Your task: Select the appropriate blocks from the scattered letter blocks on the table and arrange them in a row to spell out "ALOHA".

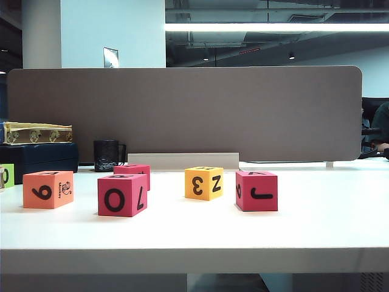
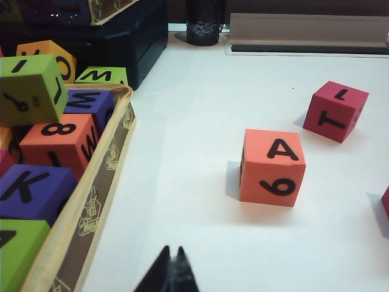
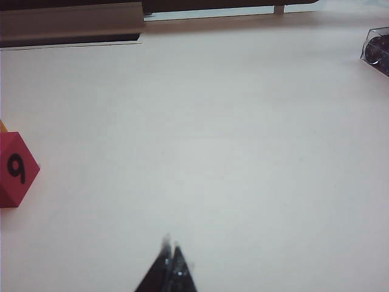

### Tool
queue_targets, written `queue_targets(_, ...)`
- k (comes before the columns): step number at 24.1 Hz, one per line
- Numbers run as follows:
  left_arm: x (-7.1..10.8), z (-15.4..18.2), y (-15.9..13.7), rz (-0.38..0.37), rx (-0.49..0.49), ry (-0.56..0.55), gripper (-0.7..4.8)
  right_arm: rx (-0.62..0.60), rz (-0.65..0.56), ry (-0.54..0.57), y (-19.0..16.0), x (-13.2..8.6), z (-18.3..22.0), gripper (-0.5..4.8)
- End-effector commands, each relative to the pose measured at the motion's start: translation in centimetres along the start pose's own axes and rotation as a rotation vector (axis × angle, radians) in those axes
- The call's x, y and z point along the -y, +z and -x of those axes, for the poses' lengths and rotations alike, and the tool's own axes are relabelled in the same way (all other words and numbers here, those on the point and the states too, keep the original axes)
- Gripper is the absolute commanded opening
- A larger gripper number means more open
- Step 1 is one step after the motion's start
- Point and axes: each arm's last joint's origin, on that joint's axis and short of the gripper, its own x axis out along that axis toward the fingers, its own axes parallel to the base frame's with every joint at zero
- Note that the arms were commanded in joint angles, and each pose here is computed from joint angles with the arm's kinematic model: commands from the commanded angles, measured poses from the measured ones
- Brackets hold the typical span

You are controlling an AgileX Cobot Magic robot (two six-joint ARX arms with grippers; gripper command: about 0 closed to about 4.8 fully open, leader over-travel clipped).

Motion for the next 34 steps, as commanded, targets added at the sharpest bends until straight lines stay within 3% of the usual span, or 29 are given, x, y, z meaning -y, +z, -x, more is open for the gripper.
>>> queue_targets(1,0.0,0.0,-0.1,0.000,-0.010,-0.003,-0.06,0.013,-0.005,-0.001,0.0,0.0,0.0,-0.05)
queue_targets(13,0.0,0.0,0.0,0.003,-0.006,-0.008,-0.06,0.016,-0.006,0.003,0.0,0.0,0.0,-0.05)
queue_targets(16,0.2,0.0,0.0,0.086,-0.005,-0.068,-0.05,0.018,-0.009,0.006,0.0,0.0,0.0,-0.05)
queue_targets(21,0.7,0.1,0.6,0.223,0.038,-0.252,-0.05,0.040,-0.113,0.146,0.4,-0.4,0.0,-0.05)
queue_targets(24,0.8,0.2,1.0,0.262,0.062,-0.307,-0.05,0.027,-0.187,0.314,0.6,-0.9,0.2,-0.05)
queue_targets(26,0.8,0.2,1.2,0.343,0.075,-0.314,-0.06,0.008,-0.183,0.499,0.7,-1.4,0.4,-0.05)
queue_targets(27,0.8,0.2,1.3,0.369,0.076,-0.316,-0.06,0.001,-0.181,0.529,0.7,-1.5,0.4,-0.05)
queue_targets(30,0.8,0.2,1.3,0.421,0.068,-0.319,-0.06,-0.022,-0.245,0.543,0.6,-1.5,0.5,-0.05)
queue_targets(34,0.9,0.3,1.4,0.427,0.061,-0.351,-0.05,-0.042,-0.381,0.546,0.9,-1.5,0.5,-0.05)
